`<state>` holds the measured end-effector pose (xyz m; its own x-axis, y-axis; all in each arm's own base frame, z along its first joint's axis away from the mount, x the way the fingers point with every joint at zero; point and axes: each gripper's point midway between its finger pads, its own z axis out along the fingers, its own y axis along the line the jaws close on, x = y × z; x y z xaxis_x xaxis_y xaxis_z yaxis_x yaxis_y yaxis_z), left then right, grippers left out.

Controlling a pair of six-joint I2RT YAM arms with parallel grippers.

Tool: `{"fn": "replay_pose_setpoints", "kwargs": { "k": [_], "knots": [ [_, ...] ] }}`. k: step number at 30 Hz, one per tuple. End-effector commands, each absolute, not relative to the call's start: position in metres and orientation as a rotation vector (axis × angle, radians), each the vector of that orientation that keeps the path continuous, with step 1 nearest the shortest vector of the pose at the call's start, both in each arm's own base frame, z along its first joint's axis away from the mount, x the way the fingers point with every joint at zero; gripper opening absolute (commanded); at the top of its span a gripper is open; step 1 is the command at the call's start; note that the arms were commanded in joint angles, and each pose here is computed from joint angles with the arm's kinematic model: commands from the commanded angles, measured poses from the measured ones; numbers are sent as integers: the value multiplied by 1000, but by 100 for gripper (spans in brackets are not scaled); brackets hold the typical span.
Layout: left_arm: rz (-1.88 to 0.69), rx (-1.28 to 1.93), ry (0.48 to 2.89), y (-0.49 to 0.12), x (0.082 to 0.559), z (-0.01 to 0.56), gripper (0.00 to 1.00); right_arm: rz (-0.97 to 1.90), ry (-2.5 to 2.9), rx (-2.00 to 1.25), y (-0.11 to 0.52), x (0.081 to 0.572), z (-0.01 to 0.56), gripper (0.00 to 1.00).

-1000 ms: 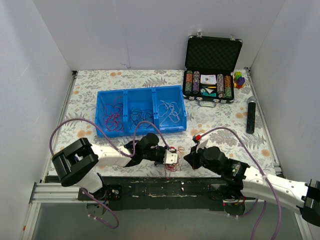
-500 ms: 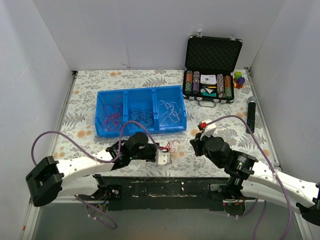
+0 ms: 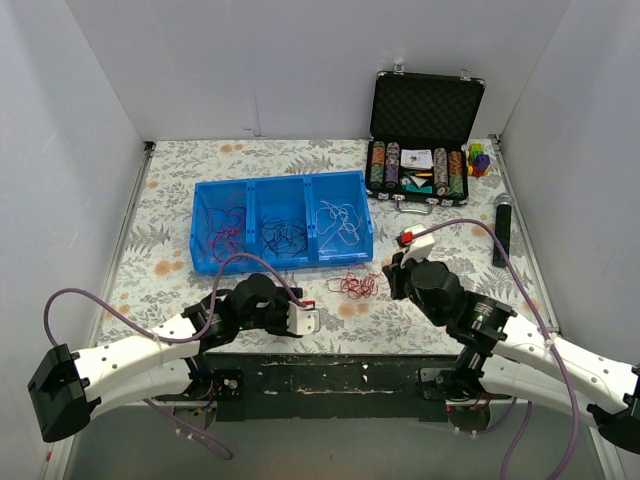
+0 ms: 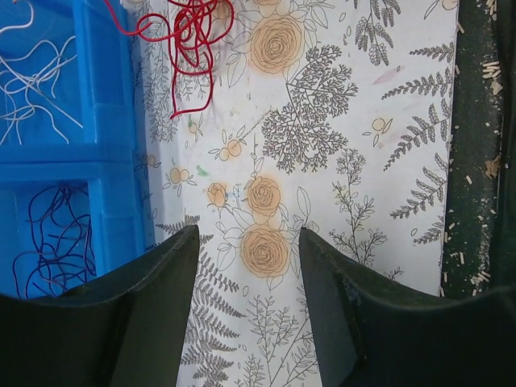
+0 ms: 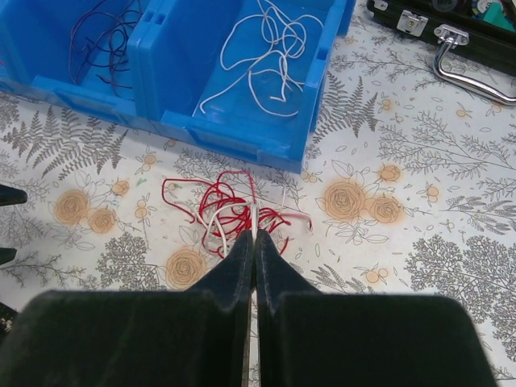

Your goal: Untangle the cables

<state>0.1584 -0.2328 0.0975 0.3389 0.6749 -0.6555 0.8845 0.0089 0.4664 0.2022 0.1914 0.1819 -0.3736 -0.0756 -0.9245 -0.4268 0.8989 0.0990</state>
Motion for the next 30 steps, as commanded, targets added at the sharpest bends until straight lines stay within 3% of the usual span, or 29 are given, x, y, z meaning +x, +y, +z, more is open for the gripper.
{"fn": "replay_pose_setpoints", "kwargs": {
  "k": [1, 7, 15, 18, 22, 30],
  "knots": [
    [-301, 1656, 1412, -233, 162, 116, 52, 520, 1836, -422, 209, 197, 213, 1],
    [-404, 1356, 1305, -280, 191, 184, 54, 624, 1789, -501, 220, 184, 217, 1],
    [-499, 1340, 1337, -310, 216, 146, 59, 754, 1590, -513, 213, 167, 265, 1],
    [-622, 1307, 1449, -314, 233, 140, 71, 766, 1581, -549, 214, 161, 269, 1],
    [-807, 1371, 1488, -325, 223, 129, 78, 770, 1574, -559, 216, 161, 273, 1],
    [-1230, 1362, 1561, -346, 179, 136, 78, 790, 1568, -567, 223, 162, 275, 1]
  ]
}}
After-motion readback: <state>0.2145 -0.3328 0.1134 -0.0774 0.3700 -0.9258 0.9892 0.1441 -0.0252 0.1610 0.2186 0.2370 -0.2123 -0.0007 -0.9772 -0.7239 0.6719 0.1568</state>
